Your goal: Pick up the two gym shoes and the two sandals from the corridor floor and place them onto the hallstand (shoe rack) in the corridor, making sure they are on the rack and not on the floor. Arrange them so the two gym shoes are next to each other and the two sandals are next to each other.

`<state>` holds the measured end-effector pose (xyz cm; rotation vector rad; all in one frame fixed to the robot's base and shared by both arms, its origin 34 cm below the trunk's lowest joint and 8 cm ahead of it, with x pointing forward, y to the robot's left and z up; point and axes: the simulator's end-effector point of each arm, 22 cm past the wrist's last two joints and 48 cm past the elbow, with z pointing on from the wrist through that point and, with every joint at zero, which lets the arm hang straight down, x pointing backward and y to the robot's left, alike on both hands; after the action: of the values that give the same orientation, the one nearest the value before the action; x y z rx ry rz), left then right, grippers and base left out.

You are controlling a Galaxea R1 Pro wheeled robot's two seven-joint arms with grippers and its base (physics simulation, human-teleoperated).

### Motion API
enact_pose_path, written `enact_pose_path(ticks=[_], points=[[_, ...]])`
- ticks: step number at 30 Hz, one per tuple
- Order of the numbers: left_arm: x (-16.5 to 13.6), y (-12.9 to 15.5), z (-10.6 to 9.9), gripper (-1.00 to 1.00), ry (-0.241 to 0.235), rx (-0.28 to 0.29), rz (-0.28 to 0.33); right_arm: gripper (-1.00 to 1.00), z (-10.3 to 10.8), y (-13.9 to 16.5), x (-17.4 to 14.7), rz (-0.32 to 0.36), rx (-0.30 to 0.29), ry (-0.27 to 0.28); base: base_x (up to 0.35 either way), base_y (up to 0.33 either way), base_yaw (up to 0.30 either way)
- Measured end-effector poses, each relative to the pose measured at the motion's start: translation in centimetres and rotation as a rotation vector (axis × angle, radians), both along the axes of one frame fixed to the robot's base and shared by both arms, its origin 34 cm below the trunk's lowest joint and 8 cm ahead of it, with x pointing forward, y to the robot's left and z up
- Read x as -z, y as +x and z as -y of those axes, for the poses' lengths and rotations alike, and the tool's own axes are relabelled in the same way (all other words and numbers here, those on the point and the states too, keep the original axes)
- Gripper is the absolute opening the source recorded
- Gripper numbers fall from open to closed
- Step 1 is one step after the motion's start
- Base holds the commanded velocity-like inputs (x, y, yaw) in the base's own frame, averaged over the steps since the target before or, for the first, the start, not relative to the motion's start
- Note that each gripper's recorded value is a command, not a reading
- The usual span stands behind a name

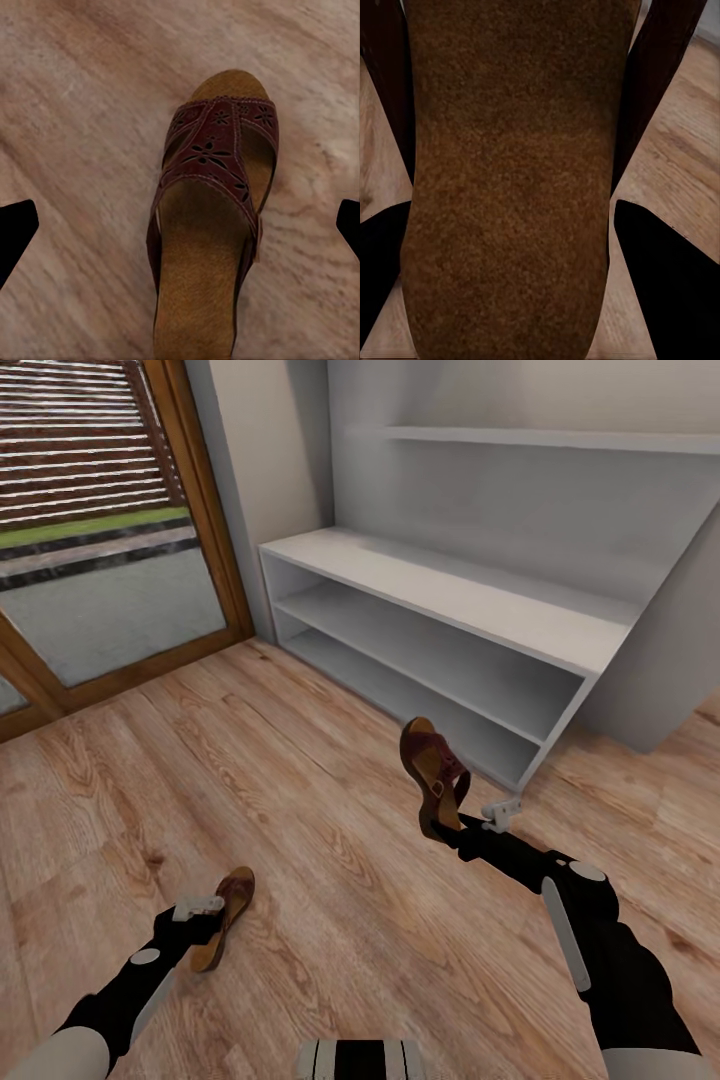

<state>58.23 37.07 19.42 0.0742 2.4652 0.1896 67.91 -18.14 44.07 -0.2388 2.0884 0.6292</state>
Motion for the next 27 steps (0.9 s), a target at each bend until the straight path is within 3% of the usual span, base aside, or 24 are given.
enact_pose_path(ticks=[12, 21, 27], points=[[3.5, -2.2, 0.7, 1.00, -0.007, 0.006, -0.067, -1.00, 0.0, -0.6, 4.1, -0.067, 0.000, 0.000, 0.000, 0.000, 0.000], [5.1, -2.6, 0.9, 1.00, -0.009, 0.022, -0.043, -1.00, 0.0, -1.2, 7.2, -0.118, 0.000, 0.000, 0.000, 0.000, 0.000], [5.0, -2.4, 0.9, 1.00, -0.011, 0.023, -0.033, -1.00, 0.0, -1.2, 7.4, -0.123, 0.000, 0.002, 0.000, 0.000, 0.000]])
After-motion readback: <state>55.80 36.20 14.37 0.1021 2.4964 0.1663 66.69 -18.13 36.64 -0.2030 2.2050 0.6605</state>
